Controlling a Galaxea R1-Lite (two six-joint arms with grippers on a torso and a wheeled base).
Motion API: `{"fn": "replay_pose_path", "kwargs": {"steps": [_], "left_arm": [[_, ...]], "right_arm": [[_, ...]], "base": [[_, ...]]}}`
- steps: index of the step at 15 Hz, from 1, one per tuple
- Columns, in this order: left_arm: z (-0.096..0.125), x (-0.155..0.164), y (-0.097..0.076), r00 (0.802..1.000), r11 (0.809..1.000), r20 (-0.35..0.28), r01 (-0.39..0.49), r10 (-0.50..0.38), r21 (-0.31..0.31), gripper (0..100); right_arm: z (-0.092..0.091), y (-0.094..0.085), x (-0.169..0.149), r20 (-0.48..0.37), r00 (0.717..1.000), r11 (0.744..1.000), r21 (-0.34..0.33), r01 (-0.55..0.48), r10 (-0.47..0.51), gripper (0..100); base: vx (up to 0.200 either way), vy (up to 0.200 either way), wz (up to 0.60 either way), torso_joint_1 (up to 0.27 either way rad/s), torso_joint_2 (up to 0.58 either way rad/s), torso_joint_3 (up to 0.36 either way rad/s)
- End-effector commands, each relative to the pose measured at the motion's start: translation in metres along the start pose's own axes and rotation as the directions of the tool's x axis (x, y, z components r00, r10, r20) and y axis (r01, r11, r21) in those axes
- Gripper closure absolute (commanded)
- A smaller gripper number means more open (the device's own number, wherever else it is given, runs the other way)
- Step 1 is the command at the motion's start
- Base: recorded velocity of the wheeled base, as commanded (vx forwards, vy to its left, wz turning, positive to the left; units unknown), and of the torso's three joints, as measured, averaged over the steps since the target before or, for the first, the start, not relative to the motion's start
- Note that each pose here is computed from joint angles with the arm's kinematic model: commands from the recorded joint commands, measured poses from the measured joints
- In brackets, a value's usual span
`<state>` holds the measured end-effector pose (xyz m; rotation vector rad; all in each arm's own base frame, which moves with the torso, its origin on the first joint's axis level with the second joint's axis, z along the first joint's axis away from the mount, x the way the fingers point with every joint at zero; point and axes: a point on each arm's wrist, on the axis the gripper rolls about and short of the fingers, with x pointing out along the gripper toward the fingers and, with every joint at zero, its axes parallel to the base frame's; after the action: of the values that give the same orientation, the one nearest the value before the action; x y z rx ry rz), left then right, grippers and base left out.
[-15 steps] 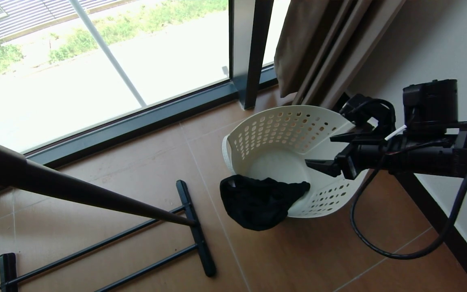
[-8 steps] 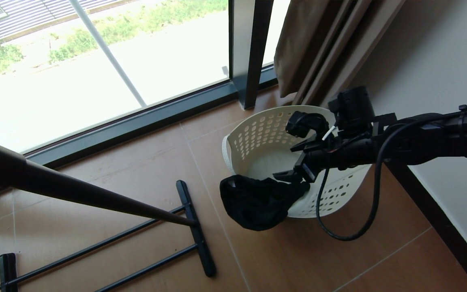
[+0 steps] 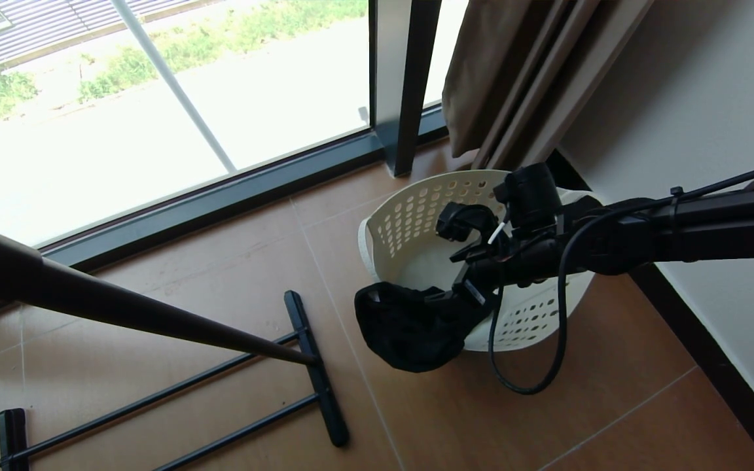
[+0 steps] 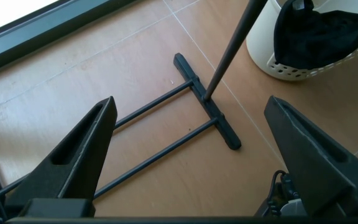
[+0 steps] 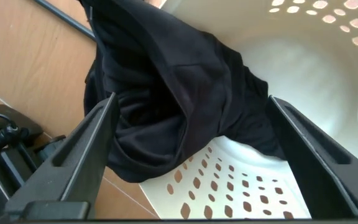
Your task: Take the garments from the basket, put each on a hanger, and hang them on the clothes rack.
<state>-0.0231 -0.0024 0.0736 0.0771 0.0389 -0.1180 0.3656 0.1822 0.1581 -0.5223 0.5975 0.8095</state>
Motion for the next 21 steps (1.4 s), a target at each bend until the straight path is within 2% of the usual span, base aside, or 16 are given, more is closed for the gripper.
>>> {"fn": "replay_pose_path", "kwargs": {"steps": [1, 2, 4, 6, 17, 21], "left_arm": [[0.0, 0.0, 0.0, 1.0, 1.0, 0.001, 0.0, 0.0, 0.0, 0], [0.0, 0.0, 0.0, 1.0, 1.0, 0.001, 0.0, 0.0, 0.0, 0], [0.0, 0.0, 0.0, 1.0, 1.0, 0.001, 0.0, 0.0, 0.0, 0], [0.0, 0.0, 0.0, 1.0, 1.0, 0.001, 0.0, 0.0, 0.0, 0], [0.0, 0.0, 0.0, 1.0, 1.0, 0.001, -0.001, 0.001, 0.0, 0], [0.0, 0.0, 0.0, 1.0, 1.0, 0.001, 0.0, 0.0, 0.0, 0]], "right_arm": [[-0.009, -0.002, 0.016, -0.032, 0.999, 1.0, 0.013, -0.012, 0.012, 0], [-0.014, -0.009, 0.021, -0.046, 0.999, 1.0, 0.025, 0.002, 0.0, 0], [-0.018, -0.012, 0.026, -0.056, 0.998, 0.999, 0.032, 0.008, -0.006, 0], [-0.016, -0.018, 0.026, -0.047, 0.999, 0.999, 0.038, 0.023, -0.021, 0], [-0.029, -0.022, 0.043, -0.091, 0.996, 0.998, 0.053, 0.027, -0.022, 0], [-0.025, -0.025, 0.049, -0.081, 0.996, 0.998, 0.051, 0.03, -0.025, 0]], "base": [[0.0, 0.0, 0.0, 0.0, 0.0, 0.0], [0.0, 0.0, 0.0, 0.0, 0.0, 0.0], [0.0, 0.0, 0.0, 0.0, 0.0, 0.0], [0.0, 0.0, 0.0, 0.0, 0.0, 0.0], [0.0, 0.0, 0.0, 0.0, 0.0, 0.0], [0.0, 0.0, 0.0, 0.0, 0.0, 0.0]]}}
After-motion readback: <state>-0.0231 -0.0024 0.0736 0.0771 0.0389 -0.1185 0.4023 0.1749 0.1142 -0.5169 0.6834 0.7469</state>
